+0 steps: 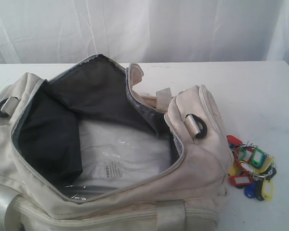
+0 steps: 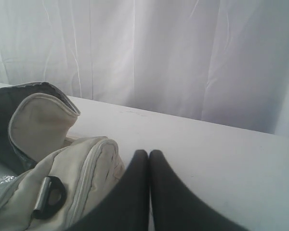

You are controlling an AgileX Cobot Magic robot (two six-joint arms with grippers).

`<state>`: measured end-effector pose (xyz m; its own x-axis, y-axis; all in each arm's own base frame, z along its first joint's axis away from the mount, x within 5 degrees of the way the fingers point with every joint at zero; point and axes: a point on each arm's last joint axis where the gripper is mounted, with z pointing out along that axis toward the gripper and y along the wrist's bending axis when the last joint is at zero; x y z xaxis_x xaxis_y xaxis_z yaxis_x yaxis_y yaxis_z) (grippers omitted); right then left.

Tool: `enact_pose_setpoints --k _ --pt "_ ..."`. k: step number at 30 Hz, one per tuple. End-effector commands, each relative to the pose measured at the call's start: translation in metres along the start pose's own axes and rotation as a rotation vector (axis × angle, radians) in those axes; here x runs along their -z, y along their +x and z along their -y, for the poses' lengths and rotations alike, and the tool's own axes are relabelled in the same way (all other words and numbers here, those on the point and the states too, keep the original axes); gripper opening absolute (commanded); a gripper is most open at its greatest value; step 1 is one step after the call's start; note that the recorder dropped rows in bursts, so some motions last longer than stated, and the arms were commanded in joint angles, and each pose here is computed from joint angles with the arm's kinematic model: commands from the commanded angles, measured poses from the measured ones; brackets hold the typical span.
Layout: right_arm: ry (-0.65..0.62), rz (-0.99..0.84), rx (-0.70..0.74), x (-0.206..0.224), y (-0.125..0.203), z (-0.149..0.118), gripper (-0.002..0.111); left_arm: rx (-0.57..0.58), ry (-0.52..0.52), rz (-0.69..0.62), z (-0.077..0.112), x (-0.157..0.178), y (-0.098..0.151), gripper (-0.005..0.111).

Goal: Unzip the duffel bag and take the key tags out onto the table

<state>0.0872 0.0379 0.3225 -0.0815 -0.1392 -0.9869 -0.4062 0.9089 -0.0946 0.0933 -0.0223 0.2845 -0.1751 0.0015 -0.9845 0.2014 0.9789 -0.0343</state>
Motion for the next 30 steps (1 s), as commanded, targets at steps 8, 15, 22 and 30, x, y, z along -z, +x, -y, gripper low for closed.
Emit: enact_pose_setpoints --k 8,15,22,30 --pt "0.011 0.013 -0.004 0.001 0.0 0.001 0.0 0.023 -0.233 0.299 -0.023 0.043 0.033 0.0" --pt "0.011 0.009 -0.004 0.001 0.0 0.001 0.0 0.017 -0.235 0.381 -0.018 0.049 0.031 0.0" --pt "0.011 0.009 -0.004 0.001 0.0 0.001 0.0 0.067 -0.251 0.371 -0.021 0.049 0.033 0.0" --pt "0.011 0.009 -0.004 0.001 0.0 0.001 0.0 0.091 -0.28 0.356 -0.024 0.049 0.034 0.0"
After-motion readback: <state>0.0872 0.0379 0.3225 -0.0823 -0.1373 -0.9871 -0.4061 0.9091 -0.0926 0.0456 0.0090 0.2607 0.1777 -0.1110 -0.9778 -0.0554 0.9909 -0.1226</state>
